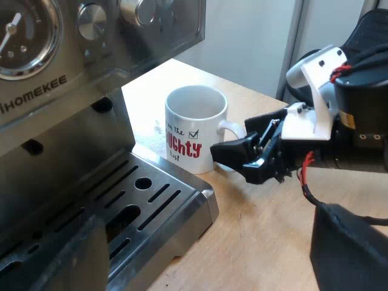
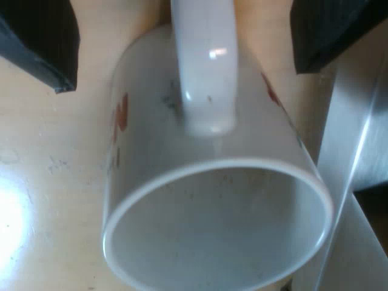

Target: Place mug into machine

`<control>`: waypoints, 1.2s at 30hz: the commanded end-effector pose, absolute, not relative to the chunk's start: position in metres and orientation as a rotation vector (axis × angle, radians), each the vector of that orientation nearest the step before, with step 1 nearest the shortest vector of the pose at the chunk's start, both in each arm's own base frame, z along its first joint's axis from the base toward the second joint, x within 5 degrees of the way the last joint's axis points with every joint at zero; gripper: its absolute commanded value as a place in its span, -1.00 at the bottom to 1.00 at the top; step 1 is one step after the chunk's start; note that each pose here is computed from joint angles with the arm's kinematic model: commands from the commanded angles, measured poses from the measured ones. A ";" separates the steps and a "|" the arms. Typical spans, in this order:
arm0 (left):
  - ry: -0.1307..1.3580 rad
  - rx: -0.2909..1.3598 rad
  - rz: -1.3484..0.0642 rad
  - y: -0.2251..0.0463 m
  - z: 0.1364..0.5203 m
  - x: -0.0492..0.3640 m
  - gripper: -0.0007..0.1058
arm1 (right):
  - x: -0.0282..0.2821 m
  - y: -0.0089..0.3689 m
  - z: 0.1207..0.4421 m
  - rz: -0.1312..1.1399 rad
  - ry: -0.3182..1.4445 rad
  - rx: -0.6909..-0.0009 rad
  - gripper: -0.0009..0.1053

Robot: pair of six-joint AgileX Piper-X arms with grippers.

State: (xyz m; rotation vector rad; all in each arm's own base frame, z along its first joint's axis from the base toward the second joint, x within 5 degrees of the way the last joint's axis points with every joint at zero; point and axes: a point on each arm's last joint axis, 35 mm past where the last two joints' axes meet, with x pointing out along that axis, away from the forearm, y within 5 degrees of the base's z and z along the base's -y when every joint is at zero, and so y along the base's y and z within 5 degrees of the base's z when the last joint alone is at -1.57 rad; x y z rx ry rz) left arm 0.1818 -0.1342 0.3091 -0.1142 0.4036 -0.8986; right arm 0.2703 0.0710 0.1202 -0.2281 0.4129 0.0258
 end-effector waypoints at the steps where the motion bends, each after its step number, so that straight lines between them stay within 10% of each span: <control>1: 0.390 -0.126 -0.902 -0.135 0.313 0.182 0.32 | 0.275 0.073 0.125 0.030 0.382 -0.231 0.30; 12: 0.392 -0.125 -0.902 -0.135 0.312 0.181 0.32 | 0.279 0.074 0.125 0.021 0.392 -0.234 0.04; 22: 0.392 -0.125 -0.902 -0.135 0.312 0.181 0.32 | 0.279 0.074 0.124 0.021 0.397 -0.236 -0.97; 36: 0.397 -0.121 -0.869 -0.134 0.311 0.182 0.32 | 0.268 0.089 0.135 0.109 0.420 -0.362 -0.98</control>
